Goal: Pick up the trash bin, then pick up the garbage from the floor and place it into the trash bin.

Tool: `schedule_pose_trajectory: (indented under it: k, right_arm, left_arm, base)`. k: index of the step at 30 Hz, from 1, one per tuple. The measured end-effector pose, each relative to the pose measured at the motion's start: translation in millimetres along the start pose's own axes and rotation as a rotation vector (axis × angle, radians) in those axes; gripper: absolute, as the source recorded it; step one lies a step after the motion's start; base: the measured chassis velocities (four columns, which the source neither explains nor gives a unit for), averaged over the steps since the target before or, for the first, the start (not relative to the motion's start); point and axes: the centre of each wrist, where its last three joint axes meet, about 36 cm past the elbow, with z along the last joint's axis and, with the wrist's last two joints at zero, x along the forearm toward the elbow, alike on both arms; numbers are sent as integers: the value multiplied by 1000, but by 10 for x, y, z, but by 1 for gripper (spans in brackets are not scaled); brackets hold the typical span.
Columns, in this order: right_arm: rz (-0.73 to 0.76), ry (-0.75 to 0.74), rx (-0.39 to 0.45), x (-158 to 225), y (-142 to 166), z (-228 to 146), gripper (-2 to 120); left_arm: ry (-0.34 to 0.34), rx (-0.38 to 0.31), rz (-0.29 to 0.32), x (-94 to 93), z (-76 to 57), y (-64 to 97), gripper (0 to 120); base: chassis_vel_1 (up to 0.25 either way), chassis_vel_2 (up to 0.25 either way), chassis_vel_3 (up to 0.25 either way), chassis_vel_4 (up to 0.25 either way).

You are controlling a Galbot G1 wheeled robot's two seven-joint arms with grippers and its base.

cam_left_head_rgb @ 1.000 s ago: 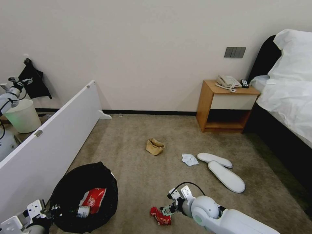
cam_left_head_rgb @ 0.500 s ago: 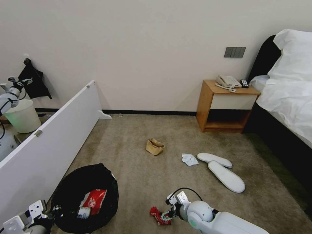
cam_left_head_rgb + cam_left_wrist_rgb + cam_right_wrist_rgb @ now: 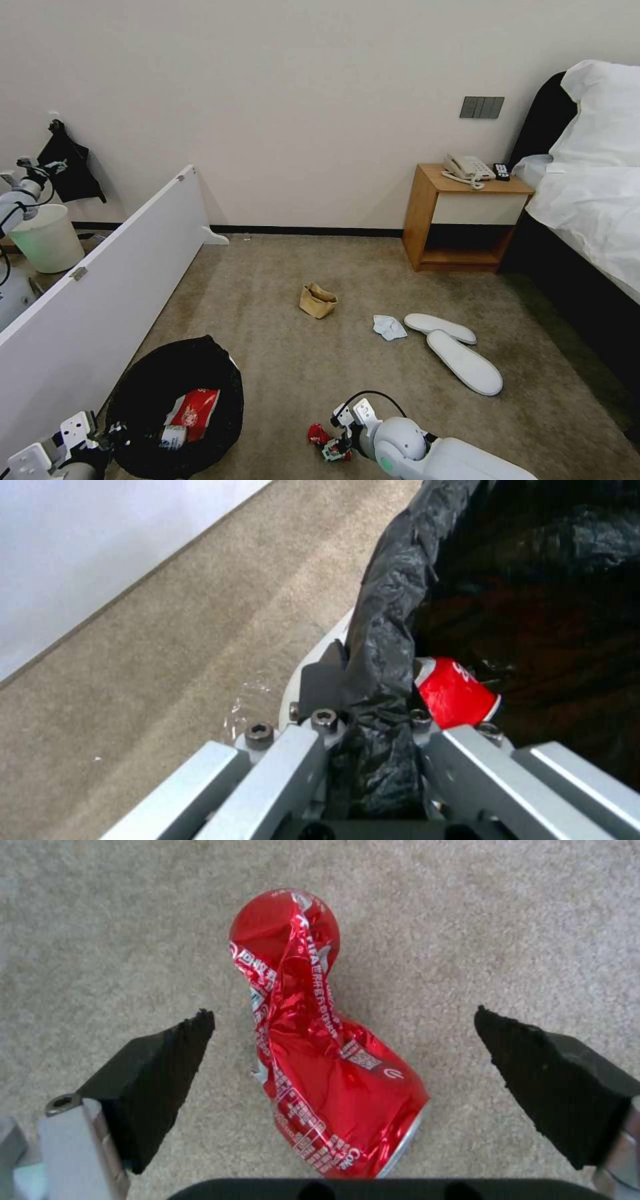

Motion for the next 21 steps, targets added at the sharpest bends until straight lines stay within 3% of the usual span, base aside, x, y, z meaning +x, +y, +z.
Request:
schedule_pose_trajectory:
  k: [21]
  right_arm:
    - [-8, -10, 11, -269, 75, 25, 97]
  left_arm:
    - [2, 1, 0, -10, 6, 2, 2]
  base:
    - [0, 0, 0, 0]
